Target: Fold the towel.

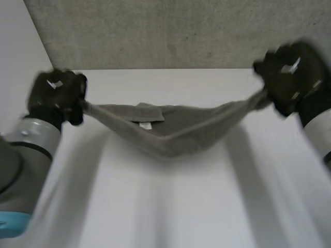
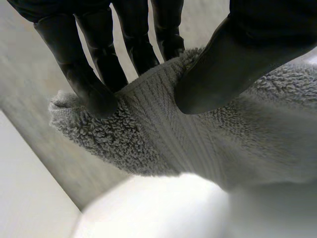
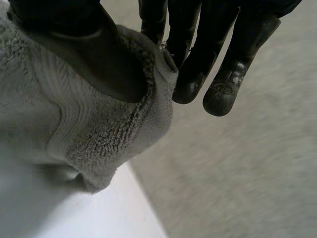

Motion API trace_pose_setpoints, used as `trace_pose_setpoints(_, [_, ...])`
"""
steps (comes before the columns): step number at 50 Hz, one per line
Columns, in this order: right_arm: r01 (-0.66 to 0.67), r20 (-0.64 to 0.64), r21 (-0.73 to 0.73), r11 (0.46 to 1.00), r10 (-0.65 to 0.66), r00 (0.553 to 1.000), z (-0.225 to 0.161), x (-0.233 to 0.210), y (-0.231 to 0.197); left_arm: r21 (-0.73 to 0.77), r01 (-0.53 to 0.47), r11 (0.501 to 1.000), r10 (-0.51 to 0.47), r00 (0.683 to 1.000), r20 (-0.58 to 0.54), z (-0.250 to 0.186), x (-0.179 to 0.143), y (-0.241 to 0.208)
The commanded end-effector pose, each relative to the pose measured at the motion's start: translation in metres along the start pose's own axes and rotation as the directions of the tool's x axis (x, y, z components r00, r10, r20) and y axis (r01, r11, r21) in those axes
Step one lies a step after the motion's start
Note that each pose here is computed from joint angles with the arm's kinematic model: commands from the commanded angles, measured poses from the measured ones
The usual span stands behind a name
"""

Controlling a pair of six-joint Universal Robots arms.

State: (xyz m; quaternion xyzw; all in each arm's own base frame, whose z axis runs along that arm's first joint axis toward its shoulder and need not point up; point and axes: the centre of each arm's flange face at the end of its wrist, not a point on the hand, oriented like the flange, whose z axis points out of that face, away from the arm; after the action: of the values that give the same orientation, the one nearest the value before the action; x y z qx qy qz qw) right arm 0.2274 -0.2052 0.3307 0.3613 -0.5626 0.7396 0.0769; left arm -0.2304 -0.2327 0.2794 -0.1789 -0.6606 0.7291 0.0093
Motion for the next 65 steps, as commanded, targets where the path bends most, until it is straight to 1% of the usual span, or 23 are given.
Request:
trace_pose_setpoints(1, [-0.070,0.116,-0.198,0.978,0.094,0.989,-0.015,0.047,-0.024,0.057,0.001,0.998,-0.001,1.000,-0.007,-0.026,-0.027,-0.056])
trace_pose_setpoints(10, [-0.118,0.201,-0.284,0.952,0.179,0.963,0.021,0.067,-0.009,-0.022,-0.008,1.000,0.007,1.000,-0.021,-0.014,-0.042,-0.058])
trace_pose_setpoints(17, [-0.118,0.320,-0.433,0.894,0.275,0.907,0.064,0.026,0.052,-0.243,-0.022,0.970,0.007,0.998,-0.061,0.043,-0.032,0.013])
trace_pose_setpoints(23, [-0.093,0.340,-0.391,0.916,0.237,0.910,0.120,-0.001,0.075,-0.301,-0.028,0.953,0.005,0.997,-0.075,0.087,-0.025,0.047])
trace_pose_setpoints(26, [-0.087,0.330,-0.365,0.927,0.216,0.919,0.134,-0.006,0.076,-0.250,-0.025,0.968,0.008,0.997,-0.071,0.115,-0.023,0.044])
trace_pose_setpoints(29, [-0.084,0.239,-0.245,0.966,0.144,0.960,0.164,0.002,0.061,-0.113,-0.019,0.993,0.012,0.998,-0.058,0.138,-0.020,0.013])
trace_pose_setpoints(31, [-0.110,0.050,-0.011,0.994,0.111,0.993,0.185,0.034,0.015,0.129,0.005,0.992,-0.004,1.000,-0.013,0.156,-0.025,-0.047])
trace_pose_setpoints(32, [-0.110,0.049,-0.009,0.994,0.111,0.993,0.185,0.034,0.015,0.131,0.005,0.991,-0.004,1.000,-0.013,0.156,-0.025,-0.047])
trace_pose_setpoints(33, [-0.136,-0.047,0.129,0.982,0.143,0.989,0.187,0.055,-0.014,0.262,0.015,0.965,-0.019,1.000,0.012,0.159,-0.029,-0.079])
trace_pose_setpoints(34, [-0.136,-0.048,0.130,0.982,0.144,0.988,0.187,0.055,-0.014,0.263,0.015,0.965,-0.019,1.000,0.013,0.159,-0.029,-0.079])
trace_pose_setpoints(36, [-0.207,-0.135,0.369,0.906,0.273,0.952,0.177,0.093,-0.060,0.466,0.044,0.884,-0.070,0.997,0.037,0.156,-0.035,-0.127])
trace_pose_setpoints(37, [-0.208,-0.136,0.370,0.905,0.274,0.952,0.177,0.093,-0.060,0.467,0.044,0.883,-0.070,0.997,0.037,0.156,-0.035,-0.128])
trace_pose_setpoints(39, [-0.270,-0.100,0.461,0.846,0.352,0.931,0.168,0.105,-0.080,0.609,0.061,0.791,-0.119,0.991,0.056,0.145,-0.046,-0.165])
trace_pose_setpoints(42, [-0.280,-0.074,0.465,0.840,0.352,0.933,0.165,0.105,-0.083,0.648,0.066,0.759,-0.134,0.989,0.056,0.142,-0.048,-0.174])
trace_pose_setpoints(45, [-0.290,-0.012,0.421,0.860,0.325,0.946,0.165,0.095,-0.079,0.666,0.061,0.744,-0.137,0.989,0.062,0.142,-0.051,-0.175])
trace_pose_setpoints(48, [-0.256,0.071,0.294,0.921,0.246,0.967,0.168,0.072,-0.057,0.621,0.059,0.782,-0.126,0.990,0.065,0.149,-0.051,-0.155])
trace_pose_setpoints(50, [-0.230,0.088,0.249,0.941,0.215,0.973,0.170,0.064,-0.047,0.539,0.059,0.841,-0.109,0.992,0.062,0.155,-0.047,-0.121])
trace_pose_setpoints(51, [-0.230,0.088,0.248,0.941,0.214,0.973,0.170,0.064,-0.047,0.538,0.059,0.841,-0.109,0.992,0.062,0.155,-0.047,-0.121])
trace_pose_setpoints(53, [-0.201,0.141,0.145,0.969,0.181,0.973,0.173,0.046,-0.025,0.414,0.054,0.909,-0.093,0.993,0.076,0.159,-0.050,-0.072])
trace_pose_setpoints(54, [-0.201,0.141,0.144,0.969,0.181,0.973,0.173,0.046,-0.025,0.413,0.054,0.909,-0.093,0.993,0.076,0.159,-0.050,-0.071])
trace_pose_setpoints(57, [-0.219,0.327,-0.094,0.971,0.238,0.915,0.171,0.000,0.026,0.302,0.055,0.952,-0.081,0.994,0.076,0.157,-0.050,-0.026])
trace_pose_setpoints(60, [-0.218,0.373,-0.159,0.963,0.263,0.890,0.169,-0.014,0.044,0.217,0.057,0.974,-0.070,0.996,0.053,0.151,-0.042,0.015])
trace_pose_setpoints(65, [-0.136,0.438,-0.359,0.924,0.295,0.849,0.155,-0.041,0.119,0.084,0.036,0.996,-0.036,0.999,0.003,0.129,-0.024,0.082])
